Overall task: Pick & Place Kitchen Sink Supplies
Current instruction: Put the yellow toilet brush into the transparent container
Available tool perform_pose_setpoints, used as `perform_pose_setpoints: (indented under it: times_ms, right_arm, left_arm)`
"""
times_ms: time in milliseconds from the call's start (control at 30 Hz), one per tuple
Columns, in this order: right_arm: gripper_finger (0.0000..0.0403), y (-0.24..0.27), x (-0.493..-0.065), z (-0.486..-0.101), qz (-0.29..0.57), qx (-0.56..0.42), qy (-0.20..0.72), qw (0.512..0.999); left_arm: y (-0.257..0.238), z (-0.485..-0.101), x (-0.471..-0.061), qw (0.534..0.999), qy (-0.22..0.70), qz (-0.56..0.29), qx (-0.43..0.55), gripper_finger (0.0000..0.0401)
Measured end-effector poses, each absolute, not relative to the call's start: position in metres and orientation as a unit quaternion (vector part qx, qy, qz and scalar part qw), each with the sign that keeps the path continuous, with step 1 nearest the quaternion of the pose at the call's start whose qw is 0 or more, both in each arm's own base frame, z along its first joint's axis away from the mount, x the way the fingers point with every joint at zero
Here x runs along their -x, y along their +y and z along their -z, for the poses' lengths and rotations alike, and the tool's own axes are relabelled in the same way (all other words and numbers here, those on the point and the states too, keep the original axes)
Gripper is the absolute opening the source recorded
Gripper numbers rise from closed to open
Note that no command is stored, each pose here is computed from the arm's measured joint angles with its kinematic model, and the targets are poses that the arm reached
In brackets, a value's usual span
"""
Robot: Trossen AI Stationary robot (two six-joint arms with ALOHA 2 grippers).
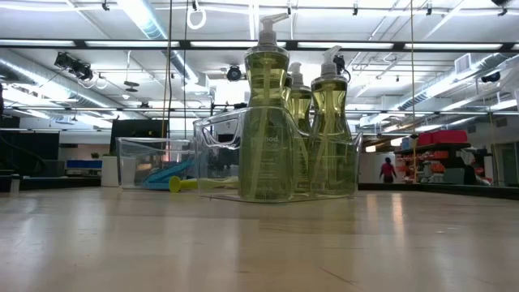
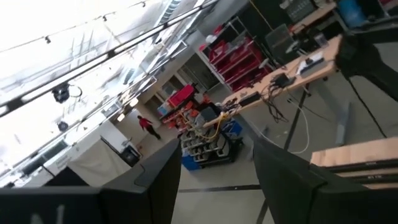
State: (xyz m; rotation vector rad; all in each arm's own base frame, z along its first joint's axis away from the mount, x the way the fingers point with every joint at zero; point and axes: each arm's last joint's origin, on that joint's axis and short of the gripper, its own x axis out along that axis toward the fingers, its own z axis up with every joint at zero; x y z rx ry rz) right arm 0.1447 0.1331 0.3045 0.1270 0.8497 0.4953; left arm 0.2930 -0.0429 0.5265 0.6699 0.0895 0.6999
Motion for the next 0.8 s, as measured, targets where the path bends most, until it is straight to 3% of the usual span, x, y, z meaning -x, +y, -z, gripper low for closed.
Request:
perform_pose_setpoints:
  times_ms: [267, 500, 800]
  right_arm:
    - [0.0236, 0.117, -0.157, -0.352, -0.193, -0.07, 0.322, 0.924]
    - [0.0236, 0.097, -0.163, -0.393, -0.126, -0.063, 0.243, 0.96]
    - [0.0243, 0.062, -0.162, -0.444, 0.029, -0.099, 0.139, 0.985]
  left_arm:
    - [-0.013, -0.532, -0.276, 0.903, 0.036, -0.335, -0.266, 0.0204]
    - [0.022, -0.515, -0.275, 0.919, 0.093, -0.321, -0.208, 0.0204]
    - [0.071, -0.497, -0.267, 0.922, 0.146, -0.343, -0.104, 0.0205]
